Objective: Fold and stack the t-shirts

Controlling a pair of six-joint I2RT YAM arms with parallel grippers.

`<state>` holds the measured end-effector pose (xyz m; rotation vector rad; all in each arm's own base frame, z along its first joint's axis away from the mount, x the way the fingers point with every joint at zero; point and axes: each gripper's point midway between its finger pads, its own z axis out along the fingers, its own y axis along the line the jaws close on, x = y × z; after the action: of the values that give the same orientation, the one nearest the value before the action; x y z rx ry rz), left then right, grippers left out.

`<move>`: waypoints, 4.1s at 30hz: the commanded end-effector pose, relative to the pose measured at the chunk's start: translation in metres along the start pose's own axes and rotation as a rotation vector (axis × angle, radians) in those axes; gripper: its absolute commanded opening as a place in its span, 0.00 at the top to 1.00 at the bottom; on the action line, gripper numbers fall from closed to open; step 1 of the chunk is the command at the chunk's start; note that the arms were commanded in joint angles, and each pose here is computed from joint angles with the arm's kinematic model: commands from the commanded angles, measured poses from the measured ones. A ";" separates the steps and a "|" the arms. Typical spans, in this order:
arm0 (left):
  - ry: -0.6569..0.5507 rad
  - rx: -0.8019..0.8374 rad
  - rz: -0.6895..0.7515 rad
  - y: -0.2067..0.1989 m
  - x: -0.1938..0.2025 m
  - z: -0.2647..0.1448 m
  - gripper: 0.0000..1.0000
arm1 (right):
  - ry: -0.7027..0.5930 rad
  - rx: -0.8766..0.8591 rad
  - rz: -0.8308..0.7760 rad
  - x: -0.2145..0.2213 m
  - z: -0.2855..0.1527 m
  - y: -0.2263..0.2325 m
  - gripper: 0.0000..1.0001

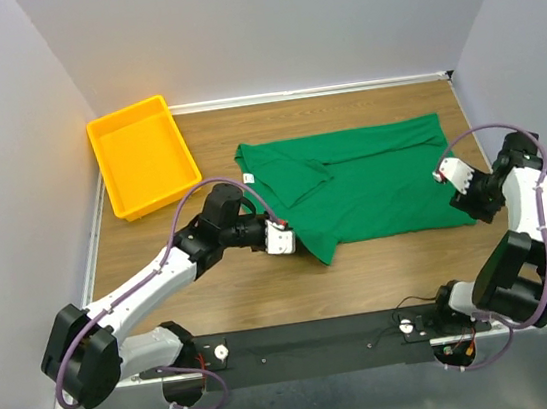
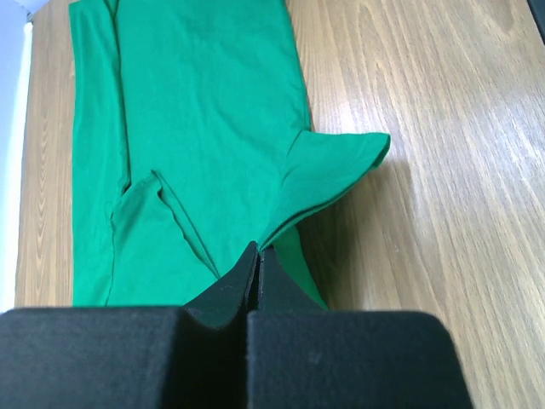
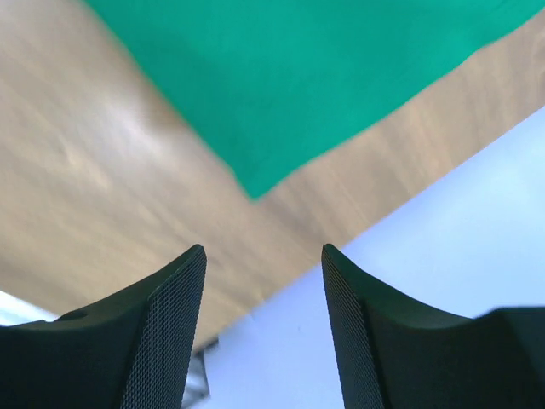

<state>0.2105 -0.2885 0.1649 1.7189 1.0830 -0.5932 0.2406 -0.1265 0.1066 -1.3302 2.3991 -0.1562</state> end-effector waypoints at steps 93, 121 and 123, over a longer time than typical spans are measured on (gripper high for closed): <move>-0.129 -0.103 -0.170 0.033 0.006 -0.023 1.00 | 0.015 -0.231 0.049 0.035 0.068 0.014 0.61; -0.116 -0.096 -0.189 0.027 0.011 -0.023 1.00 | 0.041 -0.255 0.096 0.045 0.085 0.043 0.51; -0.117 -0.097 -0.187 0.028 0.011 -0.024 1.00 | 0.062 -0.250 0.102 0.050 0.091 0.045 0.57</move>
<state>0.2385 -0.2637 0.1693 1.4948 1.2110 -0.7139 0.2176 -0.1290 0.0137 -1.3539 2.5586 0.1638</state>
